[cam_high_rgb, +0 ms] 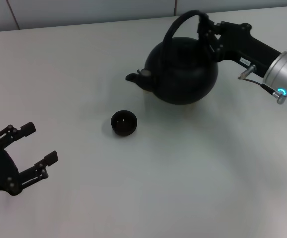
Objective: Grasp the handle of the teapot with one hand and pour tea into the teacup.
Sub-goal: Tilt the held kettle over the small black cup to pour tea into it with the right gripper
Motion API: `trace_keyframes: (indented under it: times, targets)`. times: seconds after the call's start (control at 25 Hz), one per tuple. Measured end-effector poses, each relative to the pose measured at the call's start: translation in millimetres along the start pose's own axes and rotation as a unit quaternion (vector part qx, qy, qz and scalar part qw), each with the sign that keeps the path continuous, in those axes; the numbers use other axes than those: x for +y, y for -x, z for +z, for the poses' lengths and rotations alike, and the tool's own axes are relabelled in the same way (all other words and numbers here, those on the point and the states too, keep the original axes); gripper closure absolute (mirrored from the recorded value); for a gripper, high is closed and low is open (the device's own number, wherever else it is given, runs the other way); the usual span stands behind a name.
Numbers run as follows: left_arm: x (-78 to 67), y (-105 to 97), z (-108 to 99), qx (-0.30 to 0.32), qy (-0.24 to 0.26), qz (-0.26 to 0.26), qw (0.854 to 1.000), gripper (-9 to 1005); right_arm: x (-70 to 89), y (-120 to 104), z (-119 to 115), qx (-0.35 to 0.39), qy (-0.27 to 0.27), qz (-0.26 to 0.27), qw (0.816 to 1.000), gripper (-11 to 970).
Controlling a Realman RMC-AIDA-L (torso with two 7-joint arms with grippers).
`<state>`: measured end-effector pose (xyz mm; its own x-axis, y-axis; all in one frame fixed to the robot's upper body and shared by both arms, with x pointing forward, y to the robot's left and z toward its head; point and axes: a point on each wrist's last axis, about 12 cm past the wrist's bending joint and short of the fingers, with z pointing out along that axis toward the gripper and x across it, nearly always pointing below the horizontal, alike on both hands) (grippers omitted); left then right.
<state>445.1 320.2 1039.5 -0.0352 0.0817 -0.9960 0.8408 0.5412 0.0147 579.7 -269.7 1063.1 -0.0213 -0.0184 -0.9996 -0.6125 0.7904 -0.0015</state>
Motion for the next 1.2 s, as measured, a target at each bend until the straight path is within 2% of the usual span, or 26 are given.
trace_keyframes:
  times: [0.2, 0.44, 0.72, 0.88, 1.2]
  targets:
    - [-2.3, -2, 1, -0.006, 0.003, 0.004, 1.000, 203, 1.3, 5, 7, 0.005, 0.025, -0.014, 1.000, 882]
    - [-3.1, -2, 0, -0.006, 0.004, 0.002, 1.000, 203, -0.9, 8, 7, 0.005, 0.023, -0.027, 0.999, 882]
    - [-3.4, -3, -1, -0.006, 0.005, 0.002, 1.000, 203, -0.4, 11, 12, 0.000, 0.029, -0.090, 0.996, 882]
    - [-3.1, -2, 0, -0.006, 0.005, 0.002, 1.000, 203, -0.7, 17, 17, 0.005, 0.053, -0.152, 0.987, 881]
    - [-2.6, -2, 0, -0.006, 0.005, 0.001, 1.000, 203, -6.1, 27, 23, 0.006, 0.067, -0.196, 0.978, 881]
